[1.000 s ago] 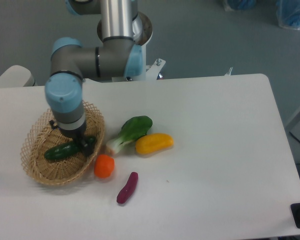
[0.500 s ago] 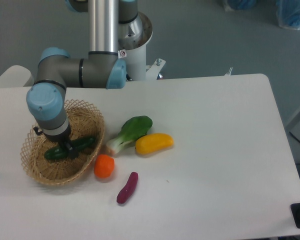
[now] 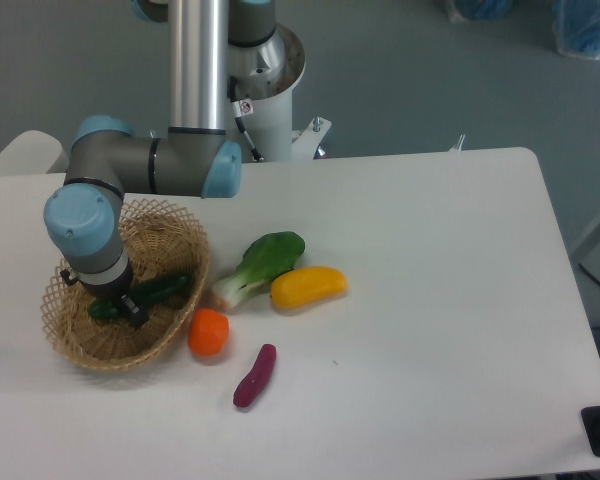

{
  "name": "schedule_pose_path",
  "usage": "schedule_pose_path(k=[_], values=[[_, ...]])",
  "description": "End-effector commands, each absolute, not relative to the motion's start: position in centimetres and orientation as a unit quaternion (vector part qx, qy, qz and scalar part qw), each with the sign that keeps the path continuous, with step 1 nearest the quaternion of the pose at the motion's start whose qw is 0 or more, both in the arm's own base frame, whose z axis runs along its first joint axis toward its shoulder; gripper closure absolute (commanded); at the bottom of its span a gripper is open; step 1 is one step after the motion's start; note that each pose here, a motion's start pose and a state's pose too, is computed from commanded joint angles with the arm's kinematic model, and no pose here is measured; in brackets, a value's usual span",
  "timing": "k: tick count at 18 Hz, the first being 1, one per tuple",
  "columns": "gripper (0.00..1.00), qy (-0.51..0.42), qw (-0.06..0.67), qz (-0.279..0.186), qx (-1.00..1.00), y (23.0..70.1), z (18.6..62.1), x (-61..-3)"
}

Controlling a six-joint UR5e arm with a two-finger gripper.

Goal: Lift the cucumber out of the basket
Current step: 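Lower the gripper and close it around the green cucumber, then lift the cucumber out of the basket and carry it away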

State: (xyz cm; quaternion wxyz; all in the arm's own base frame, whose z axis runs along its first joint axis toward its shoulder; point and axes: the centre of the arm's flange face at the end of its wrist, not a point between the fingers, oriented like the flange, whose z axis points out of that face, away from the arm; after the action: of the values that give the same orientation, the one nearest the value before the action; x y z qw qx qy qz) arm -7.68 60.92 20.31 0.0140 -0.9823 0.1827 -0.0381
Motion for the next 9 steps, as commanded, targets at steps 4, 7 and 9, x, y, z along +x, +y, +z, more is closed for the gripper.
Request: schedule_pose_path(k=[4,7,9], values=[[0.81,0.174,0.024,-0.035,-0.984,61.5,21.4,-7.8],[0.81,0.169,0.038,-0.029,-0.985,61.4,23.3,-8.7],[0.81,0.157,0.048,-0.023,-0.986,61.1,24.8,-10.2]])
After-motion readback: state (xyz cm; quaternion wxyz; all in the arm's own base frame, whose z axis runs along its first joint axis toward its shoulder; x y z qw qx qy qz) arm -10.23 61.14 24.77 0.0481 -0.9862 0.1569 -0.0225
